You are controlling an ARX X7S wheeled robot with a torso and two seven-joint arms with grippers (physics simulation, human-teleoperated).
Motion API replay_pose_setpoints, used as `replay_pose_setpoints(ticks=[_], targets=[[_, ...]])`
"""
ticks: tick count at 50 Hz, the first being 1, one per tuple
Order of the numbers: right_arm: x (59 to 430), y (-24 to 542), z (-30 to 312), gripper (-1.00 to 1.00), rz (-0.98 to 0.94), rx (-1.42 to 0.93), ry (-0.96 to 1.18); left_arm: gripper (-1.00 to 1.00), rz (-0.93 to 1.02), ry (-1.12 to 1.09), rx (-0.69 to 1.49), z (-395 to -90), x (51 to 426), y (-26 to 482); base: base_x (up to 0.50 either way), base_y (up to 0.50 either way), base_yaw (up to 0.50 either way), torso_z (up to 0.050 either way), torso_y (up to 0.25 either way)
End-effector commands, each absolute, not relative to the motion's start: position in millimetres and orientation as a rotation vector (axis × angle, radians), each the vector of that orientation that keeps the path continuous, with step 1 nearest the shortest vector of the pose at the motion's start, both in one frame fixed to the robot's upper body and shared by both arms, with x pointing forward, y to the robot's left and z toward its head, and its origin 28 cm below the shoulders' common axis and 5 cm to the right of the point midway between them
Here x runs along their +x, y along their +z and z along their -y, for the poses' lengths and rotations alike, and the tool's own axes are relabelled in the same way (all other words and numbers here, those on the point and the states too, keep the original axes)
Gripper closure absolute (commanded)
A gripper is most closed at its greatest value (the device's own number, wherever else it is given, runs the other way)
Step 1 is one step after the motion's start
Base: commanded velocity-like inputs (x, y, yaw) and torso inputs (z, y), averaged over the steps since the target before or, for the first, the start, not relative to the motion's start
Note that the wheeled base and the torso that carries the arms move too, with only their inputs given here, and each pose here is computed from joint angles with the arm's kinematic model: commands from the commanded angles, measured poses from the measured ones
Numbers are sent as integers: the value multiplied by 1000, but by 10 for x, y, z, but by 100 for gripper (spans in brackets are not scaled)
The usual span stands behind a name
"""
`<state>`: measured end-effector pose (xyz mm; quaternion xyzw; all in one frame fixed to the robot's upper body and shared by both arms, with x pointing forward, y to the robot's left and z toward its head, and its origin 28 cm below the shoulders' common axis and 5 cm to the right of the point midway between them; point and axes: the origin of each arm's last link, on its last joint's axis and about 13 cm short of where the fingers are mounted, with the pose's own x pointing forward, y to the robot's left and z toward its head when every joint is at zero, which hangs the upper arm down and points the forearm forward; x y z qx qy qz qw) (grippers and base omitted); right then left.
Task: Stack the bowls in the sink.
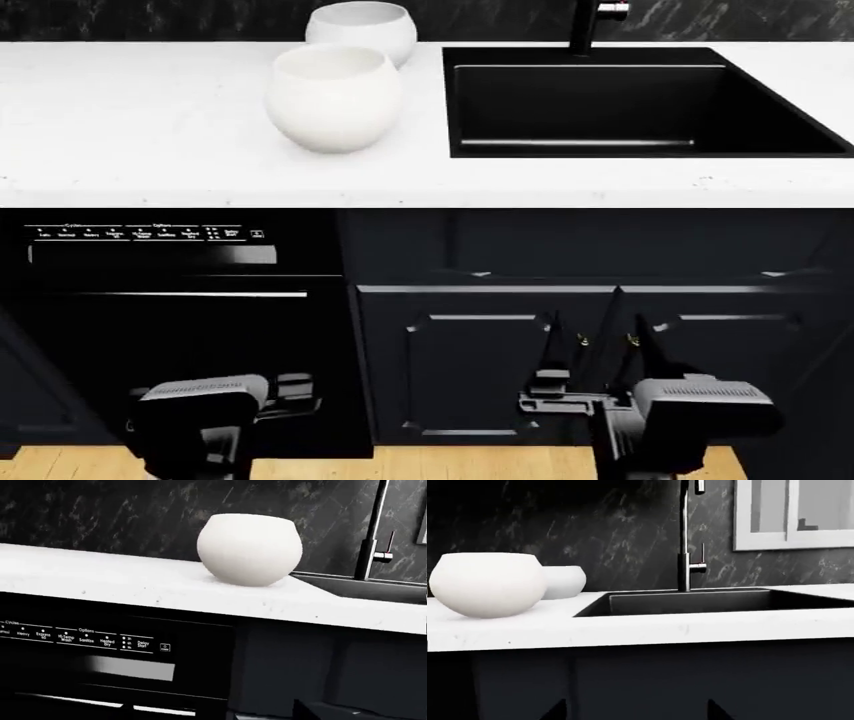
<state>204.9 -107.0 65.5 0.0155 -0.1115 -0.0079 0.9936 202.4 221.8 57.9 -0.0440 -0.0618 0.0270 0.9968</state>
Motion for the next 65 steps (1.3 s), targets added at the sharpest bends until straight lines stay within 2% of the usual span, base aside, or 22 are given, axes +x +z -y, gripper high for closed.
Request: replay_pose_setpoints(ticks=[1,4,7,8,10,12,17,23,38,65], targets=[[1734,1581,1211,-100,490,-18,-12,-100,341,41,-70,-2459,1773,1489,0,0,0,0,0],[1742,1858,1248,-100,496,-26,-39,-100,384,46,-87,-2562,1711,1866,0,0,0,0,0],[1772,2160,1242,-100,468,-67,11,-100,337,38,13,-2652,1717,2094,0,0,0,0,0],[1823,2340,1271,-100,460,-75,13,-100,342,144,34,-2810,1774,2331,0,0,0,0,0],[1866,2438,1274,-100,315,-149,62,-100,287,58,20,-2831,1757,2542,0,0,0,0,0],[1943,2691,1311,-100,232,-220,100,-100,298,93,62,-2943,1810,2920,0,0,0,0,0],[2093,3203,1299,-100,119,-326,115,-100,293,101,163,-3011,1927,3392,0,0,0,0,0],[2243,3601,1267,-100,63,-344,109,-100,271,107,109,-3034,2090,3825,0,0,0,0,0],[2141,3737,1282,-100,35,-326,47,-100,244,37,183,-2856,2163,4010,19,0,0,0,0],[2161,3686,1283,-100,52,-383,84,-100,258,12,170,-2839,2127,4094,441,45,0,0,0]])
